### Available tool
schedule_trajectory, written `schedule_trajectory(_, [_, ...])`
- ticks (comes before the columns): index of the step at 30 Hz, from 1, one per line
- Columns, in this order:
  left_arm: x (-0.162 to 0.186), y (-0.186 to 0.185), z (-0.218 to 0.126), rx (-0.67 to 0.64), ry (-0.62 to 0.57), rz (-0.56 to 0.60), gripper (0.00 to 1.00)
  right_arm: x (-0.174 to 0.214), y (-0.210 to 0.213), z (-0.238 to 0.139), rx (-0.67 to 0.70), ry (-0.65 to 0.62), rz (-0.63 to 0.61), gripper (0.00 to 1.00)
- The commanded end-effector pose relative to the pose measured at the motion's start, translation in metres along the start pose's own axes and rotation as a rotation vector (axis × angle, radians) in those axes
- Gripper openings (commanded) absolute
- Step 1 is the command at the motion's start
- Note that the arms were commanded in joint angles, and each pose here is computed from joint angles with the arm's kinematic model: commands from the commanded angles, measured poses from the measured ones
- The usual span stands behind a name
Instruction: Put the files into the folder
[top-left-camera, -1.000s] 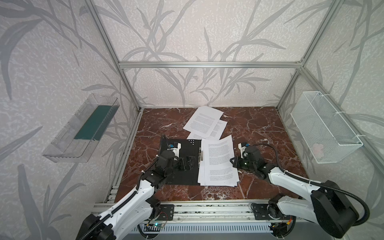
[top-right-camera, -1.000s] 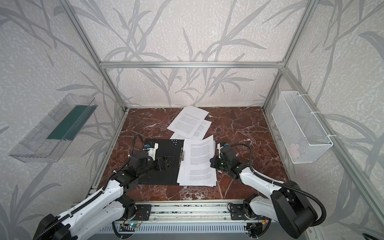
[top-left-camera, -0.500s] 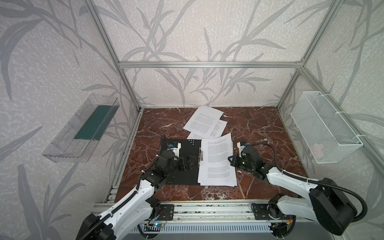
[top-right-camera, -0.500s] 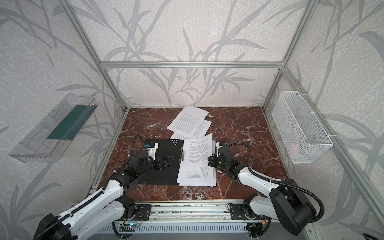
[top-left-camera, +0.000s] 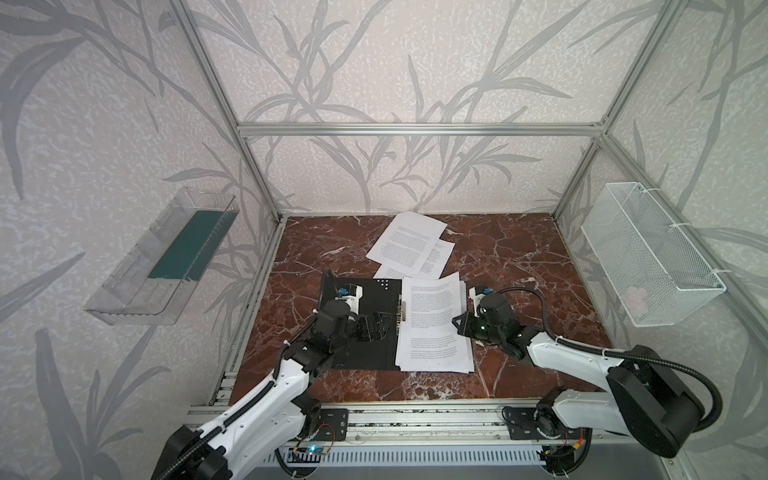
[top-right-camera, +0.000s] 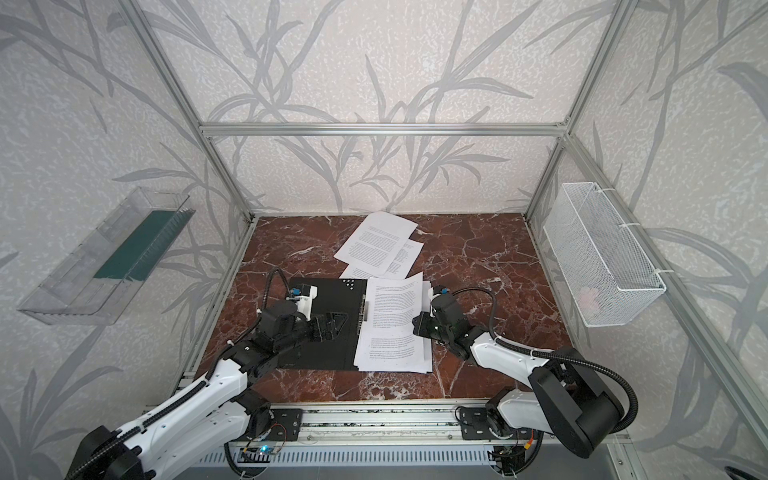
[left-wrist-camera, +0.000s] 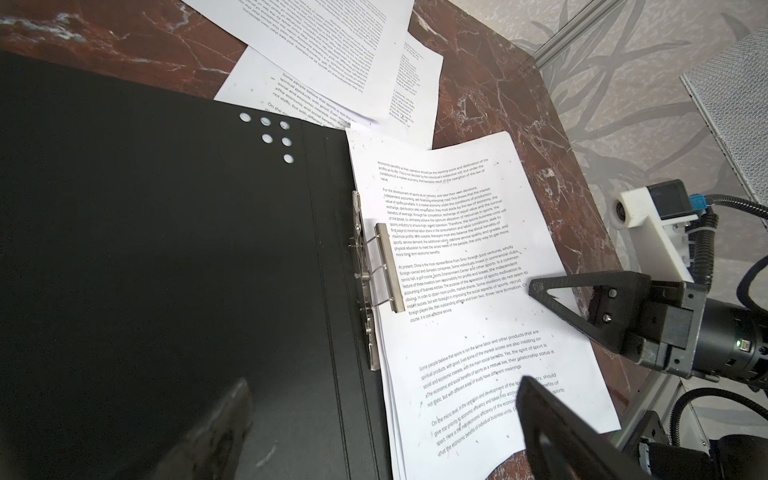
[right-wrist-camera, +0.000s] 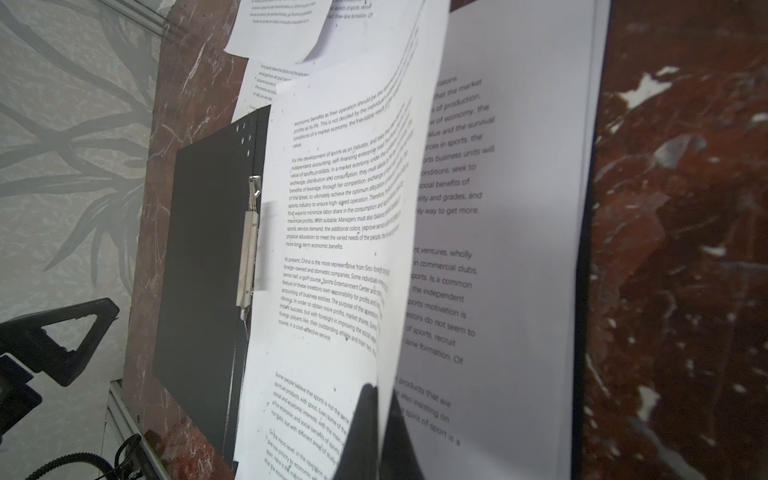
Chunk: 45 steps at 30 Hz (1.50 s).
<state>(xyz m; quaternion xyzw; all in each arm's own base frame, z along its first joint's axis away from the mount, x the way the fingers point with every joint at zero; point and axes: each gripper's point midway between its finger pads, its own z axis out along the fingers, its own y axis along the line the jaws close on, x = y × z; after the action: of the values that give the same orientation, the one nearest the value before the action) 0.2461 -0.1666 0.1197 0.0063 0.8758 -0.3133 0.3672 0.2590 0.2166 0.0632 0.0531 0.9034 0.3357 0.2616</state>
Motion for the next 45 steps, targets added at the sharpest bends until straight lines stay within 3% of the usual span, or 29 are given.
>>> schedule_trajectory(1, [-0.018, -0.013, -0.004, 0.027, -0.048, 0.029, 0.99, -0.009, 0.014, 0.001, -0.039, -0.015, -0.005, 0.0])
schedule_trajectory(7, [-0.018, -0.012, -0.003, 0.023, -0.045, 0.029, 0.99, -0.006, 0.016, 0.002, -0.043, -0.008, -0.006, 0.0])
schedule_trajectory(20, [-0.019, -0.012, -0.003, 0.022, -0.047, 0.029, 0.99, -0.005, 0.015, 0.003, -0.036, -0.002, -0.008, 0.1])
schedule_trajectory(22, [-0.018, -0.011, -0.004, 0.019, -0.047, 0.029, 0.99, -0.006, 0.013, 0.002, -0.021, -0.007, -0.017, 0.19])
schedule_trajectory(28, [-0.019, -0.01, -0.004, 0.008, -0.051, 0.021, 0.99, -0.01, 0.003, -0.007, 0.069, -0.013, -0.087, 0.64])
schedule_trajectory(32, [-0.019, -0.005, -0.006, -0.015, -0.059, 0.015, 0.99, -0.025, -0.01, -0.022, 0.2, -0.051, -0.161, 0.82])
schedule_trajectory(35, [-0.02, -0.004, -0.006, -0.018, -0.065, 0.014, 0.99, -0.038, -0.006, -0.03, 0.241, -0.072, -0.233, 0.87])
schedule_trajectory(37, [-0.021, -0.005, -0.007, -0.015, -0.072, 0.013, 0.99, -0.046, 0.008, -0.027, 0.198, -0.064, -0.234, 0.87])
schedule_trajectory(45, [-0.021, -0.01, -0.009, 0.016, -0.082, 0.015, 0.99, -0.103, 0.063, 0.04, -0.026, 0.026, -0.049, 0.83])
